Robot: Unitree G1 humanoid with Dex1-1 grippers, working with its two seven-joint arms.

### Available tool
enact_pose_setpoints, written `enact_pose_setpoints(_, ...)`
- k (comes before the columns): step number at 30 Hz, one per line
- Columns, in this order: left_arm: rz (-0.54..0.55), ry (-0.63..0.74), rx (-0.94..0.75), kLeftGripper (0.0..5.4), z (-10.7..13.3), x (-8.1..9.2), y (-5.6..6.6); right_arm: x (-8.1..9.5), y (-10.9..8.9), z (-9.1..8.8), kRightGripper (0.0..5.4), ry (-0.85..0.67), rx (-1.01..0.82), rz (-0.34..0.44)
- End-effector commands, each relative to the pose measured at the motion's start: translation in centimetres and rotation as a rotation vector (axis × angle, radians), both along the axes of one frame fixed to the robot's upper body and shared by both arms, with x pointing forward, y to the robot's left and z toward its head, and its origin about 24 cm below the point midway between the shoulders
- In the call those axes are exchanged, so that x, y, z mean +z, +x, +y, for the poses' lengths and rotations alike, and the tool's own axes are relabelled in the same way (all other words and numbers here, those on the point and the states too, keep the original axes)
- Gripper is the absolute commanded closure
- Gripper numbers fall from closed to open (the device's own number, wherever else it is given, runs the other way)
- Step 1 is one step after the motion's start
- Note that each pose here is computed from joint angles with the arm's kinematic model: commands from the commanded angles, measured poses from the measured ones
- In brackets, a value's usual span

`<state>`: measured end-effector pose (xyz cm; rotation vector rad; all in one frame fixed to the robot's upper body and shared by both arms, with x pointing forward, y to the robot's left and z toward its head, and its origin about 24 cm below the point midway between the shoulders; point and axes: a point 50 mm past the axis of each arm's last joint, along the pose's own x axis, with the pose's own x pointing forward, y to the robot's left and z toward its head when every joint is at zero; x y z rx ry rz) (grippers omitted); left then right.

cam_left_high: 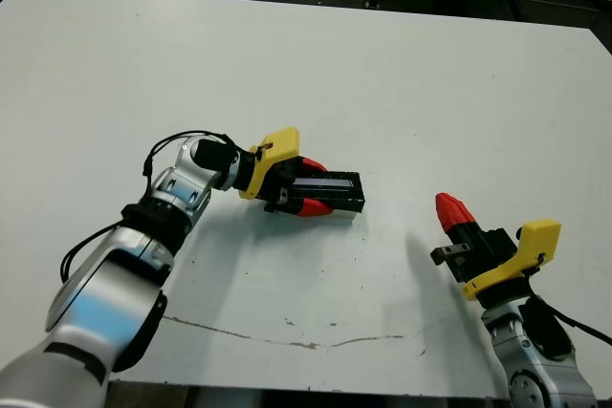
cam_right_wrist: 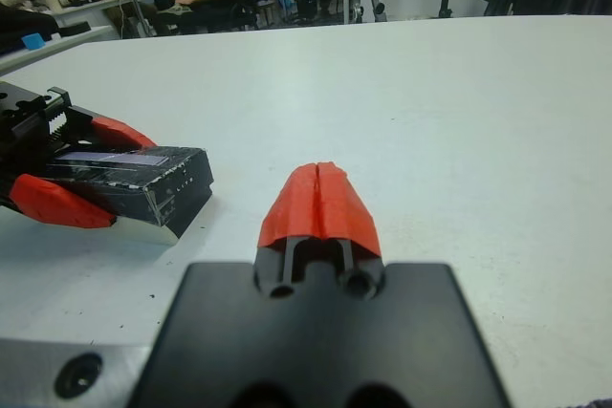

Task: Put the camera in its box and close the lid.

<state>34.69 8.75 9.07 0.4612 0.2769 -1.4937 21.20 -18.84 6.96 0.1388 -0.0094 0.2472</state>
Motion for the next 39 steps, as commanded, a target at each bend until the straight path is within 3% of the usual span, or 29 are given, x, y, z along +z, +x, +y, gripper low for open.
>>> enact_pose_setpoints(1, 0.101, 0.103, -0.003, 2.29, -1.22, -3.79, -1.47, -0.19, -0.11, -0.36, 5.4, -0.009, 0.001, 0.011)
enact_pose_setpoints(9, 0.099, 0.071, 0.036, 2.29, -1.13, -4.32, -1.6, -0.15, -0.14, -0.34, 5.4, -0.011, -0.006, 0.017)
enact_pose_setpoints(25, -0.022, 0.069, -0.004, 0.06, -0.9, -3.52, -1.5, -0.14, -0.14, -0.34, 5.4, -0.02, -0.01, 0.017)
enact_pose_setpoints(39, -0.023, 0.074, 0.008, 0.01, -0.43, -3.51, -1.44, -0.06, -0.07, -0.35, 5.4, -0.015, -0.006, 0.015)
